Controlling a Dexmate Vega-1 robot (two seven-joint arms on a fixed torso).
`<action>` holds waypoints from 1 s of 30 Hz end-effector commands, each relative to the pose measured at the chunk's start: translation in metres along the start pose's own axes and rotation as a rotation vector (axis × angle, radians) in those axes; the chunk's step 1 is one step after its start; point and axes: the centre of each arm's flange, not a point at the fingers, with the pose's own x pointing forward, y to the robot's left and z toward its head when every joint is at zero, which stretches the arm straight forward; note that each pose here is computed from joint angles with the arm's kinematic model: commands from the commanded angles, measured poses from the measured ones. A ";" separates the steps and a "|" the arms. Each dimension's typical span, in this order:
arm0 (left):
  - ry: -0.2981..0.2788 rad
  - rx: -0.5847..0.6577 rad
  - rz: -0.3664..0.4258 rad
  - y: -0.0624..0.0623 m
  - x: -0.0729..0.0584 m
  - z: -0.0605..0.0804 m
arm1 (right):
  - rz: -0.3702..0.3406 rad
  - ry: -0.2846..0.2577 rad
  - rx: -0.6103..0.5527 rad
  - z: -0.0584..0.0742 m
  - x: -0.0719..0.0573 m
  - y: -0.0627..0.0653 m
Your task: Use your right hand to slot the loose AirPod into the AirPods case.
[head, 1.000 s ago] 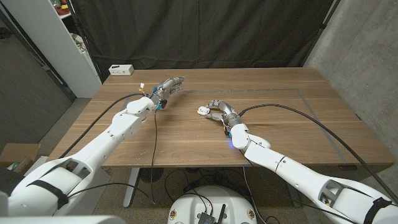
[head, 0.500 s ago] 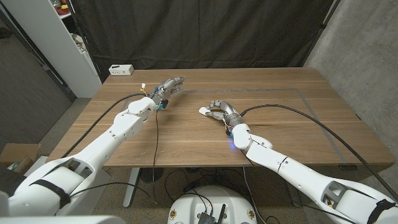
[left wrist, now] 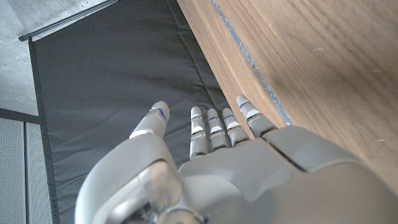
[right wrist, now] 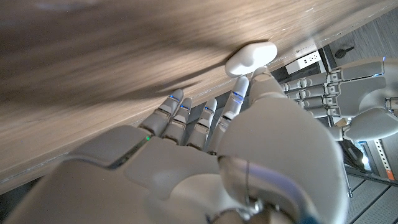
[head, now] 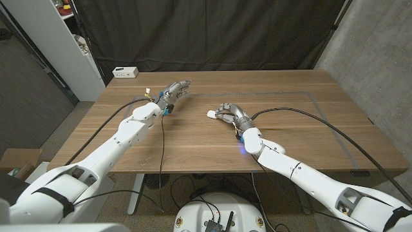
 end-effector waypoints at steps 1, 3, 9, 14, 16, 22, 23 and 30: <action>-0.020 -0.032 0.023 0.004 -0.010 -0.012 | 0.029 -0.025 -0.027 -0.001 -0.008 -0.010; -0.022 -0.034 0.027 0.004 -0.011 -0.013 | 0.026 -0.026 -0.026 -0.001 -0.010 -0.012; -0.045 -0.034 0.037 0.007 -0.015 -0.011 | 0.002 -0.027 -0.020 -0.001 -0.012 -0.024; -0.063 -0.030 0.044 0.010 -0.018 -0.007 | -0.016 -0.015 -0.018 -0.001 -0.011 -0.039; -0.067 -0.030 0.045 0.010 -0.019 -0.006 | -0.027 -0.011 -0.021 0.000 -0.011 -0.046; -0.087 -0.035 0.046 0.013 -0.021 -0.006 | -0.037 0.007 -0.002 0.001 -0.011 -0.062; -0.086 -0.034 0.052 0.014 -0.022 -0.005 | -0.044 0.011 -0.007 0.001 -0.010 -0.065; -0.095 -0.034 0.071 0.019 -0.027 -0.005 | -0.058 0.049 0.024 0.000 -0.001 -0.087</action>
